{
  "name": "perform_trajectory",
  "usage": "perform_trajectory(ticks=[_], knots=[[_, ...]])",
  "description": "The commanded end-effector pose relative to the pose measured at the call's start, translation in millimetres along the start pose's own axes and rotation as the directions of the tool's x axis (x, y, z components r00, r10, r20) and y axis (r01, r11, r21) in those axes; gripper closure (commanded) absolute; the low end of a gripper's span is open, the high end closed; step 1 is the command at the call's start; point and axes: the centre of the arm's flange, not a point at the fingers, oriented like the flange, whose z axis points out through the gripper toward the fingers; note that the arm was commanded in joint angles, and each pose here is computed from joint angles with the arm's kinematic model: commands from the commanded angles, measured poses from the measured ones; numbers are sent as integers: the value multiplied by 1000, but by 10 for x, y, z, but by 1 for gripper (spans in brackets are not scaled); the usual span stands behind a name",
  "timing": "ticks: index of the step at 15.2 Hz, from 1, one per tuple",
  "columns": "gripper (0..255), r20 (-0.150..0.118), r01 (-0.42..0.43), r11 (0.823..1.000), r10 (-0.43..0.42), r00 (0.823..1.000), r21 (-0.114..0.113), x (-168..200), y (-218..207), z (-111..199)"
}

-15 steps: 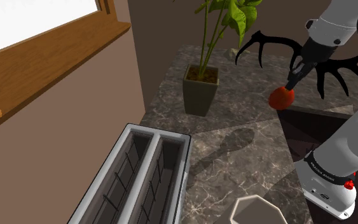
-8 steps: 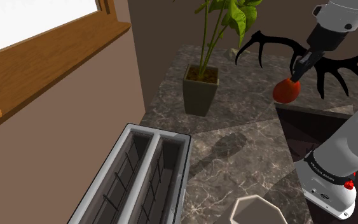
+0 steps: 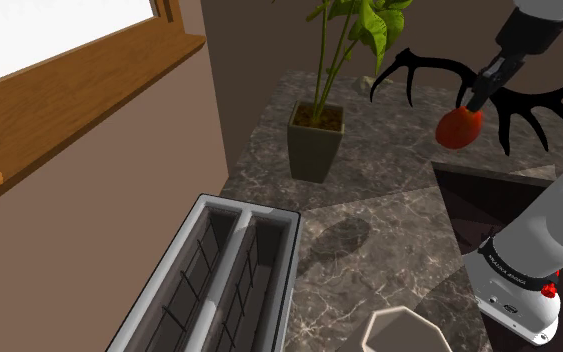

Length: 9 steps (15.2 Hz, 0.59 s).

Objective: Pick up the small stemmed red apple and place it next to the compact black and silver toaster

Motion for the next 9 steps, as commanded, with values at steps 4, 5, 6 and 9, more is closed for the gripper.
perform_trajectory(ticks=[4,5,6,9], knots=[[255,0,0,1000,0,1000,0,9,26,-264],[255,0,0,1000,0,1000,0,14,28,-317],[255,0,0,1000,0,1000,0,17,29,-370],[255,0,0,1000,0,1000,0,29,34,-528]])
